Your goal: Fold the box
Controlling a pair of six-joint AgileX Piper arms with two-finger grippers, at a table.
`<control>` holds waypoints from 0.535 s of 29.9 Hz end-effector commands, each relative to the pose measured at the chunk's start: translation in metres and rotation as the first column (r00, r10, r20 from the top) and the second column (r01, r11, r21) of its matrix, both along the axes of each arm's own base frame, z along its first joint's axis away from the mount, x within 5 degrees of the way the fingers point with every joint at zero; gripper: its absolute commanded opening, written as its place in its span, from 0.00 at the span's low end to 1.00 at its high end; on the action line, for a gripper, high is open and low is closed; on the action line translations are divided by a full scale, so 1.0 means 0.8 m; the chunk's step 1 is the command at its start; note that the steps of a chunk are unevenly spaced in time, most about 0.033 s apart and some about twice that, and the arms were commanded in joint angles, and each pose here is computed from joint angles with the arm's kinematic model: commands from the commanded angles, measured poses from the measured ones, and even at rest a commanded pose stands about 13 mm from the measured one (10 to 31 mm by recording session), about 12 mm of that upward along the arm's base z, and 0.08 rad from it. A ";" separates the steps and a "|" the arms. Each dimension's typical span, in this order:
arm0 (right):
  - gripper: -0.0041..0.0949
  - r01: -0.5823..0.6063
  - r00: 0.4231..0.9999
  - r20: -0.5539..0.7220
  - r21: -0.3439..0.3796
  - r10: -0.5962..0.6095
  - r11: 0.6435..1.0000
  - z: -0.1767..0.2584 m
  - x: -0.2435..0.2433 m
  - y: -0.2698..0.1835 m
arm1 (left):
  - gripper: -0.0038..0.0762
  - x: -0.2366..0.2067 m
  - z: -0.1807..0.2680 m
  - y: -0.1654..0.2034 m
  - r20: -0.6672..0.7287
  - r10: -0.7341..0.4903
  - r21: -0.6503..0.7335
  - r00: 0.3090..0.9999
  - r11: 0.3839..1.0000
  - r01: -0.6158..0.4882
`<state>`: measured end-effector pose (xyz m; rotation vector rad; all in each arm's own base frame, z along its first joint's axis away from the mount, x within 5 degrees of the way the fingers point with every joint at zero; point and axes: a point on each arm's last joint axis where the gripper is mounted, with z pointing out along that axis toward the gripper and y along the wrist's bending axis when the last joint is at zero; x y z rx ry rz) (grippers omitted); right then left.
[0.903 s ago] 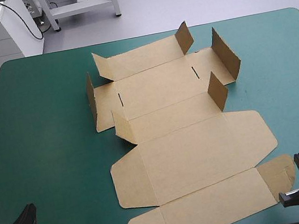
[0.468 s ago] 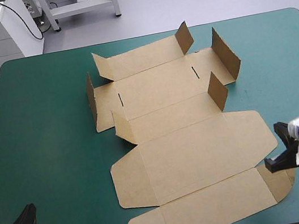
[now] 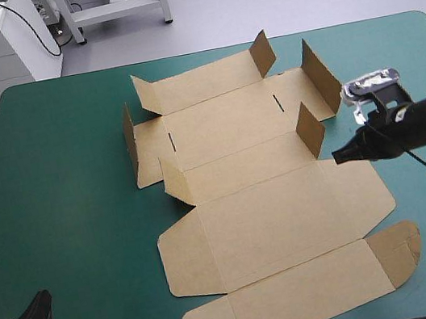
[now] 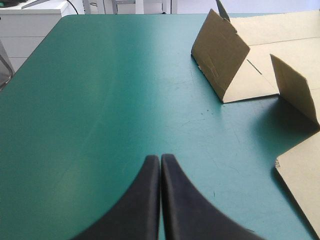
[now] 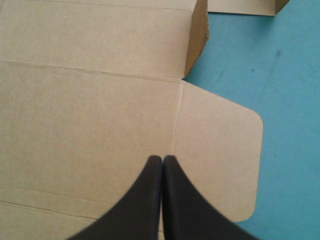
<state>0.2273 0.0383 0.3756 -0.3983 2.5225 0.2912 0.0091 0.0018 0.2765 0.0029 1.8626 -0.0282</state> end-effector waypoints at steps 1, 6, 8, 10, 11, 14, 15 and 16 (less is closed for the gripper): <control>0.02 -0.002 1.000 0.031 0.027 0.001 1.000 0.023 0.035 0.003 | 0.04 -0.003 0.017 0.000 0.109 0.000 -0.005 0.994 1.000 0.001; 0.02 -0.014 0.998 0.059 0.020 0.013 1.000 0.033 0.074 0.006 | 0.04 -0.003 0.017 0.000 0.109 0.000 -0.005 0.994 1.000 0.001; 0.02 -0.043 0.997 0.062 0.001 0.043 0.999 0.034 0.085 0.007 | 0.04 -0.003 0.017 0.000 0.109 0.000 -0.005 0.994 1.000 0.001; 0.02 -0.071 0.996 0.045 -0.012 0.071 0.997 0.031 0.097 0.008 | 0.04 -0.003 0.017 0.000 0.109 0.000 -0.005 0.994 1.000 0.001; 0.03 -0.079 0.996 0.033 -0.009 0.079 0.997 0.029 0.103 0.009 | 0.04 -0.003 0.017 0.000 0.109 0.000 -0.005 0.994 1.000 0.001; 0.11 -0.091 0.996 -0.010 0.005 0.091 0.996 0.020 0.121 0.012 | 0.04 -0.003 0.017 0.000 0.109 0.000 -0.005 0.994 1.000 0.001; 0.16 -0.095 0.995 -0.025 0.005 0.095 0.995 0.017 0.127 0.012 | 0.04 -0.003 0.017 0.000 0.109 0.000 -0.005 0.994 1.000 0.001; 0.21 -0.097 0.995 -0.035 0.005 0.098 0.995 0.015 0.132 0.013 | 0.04 -0.003 0.017 0.000 0.109 0.000 -0.005 0.994 1.000 0.001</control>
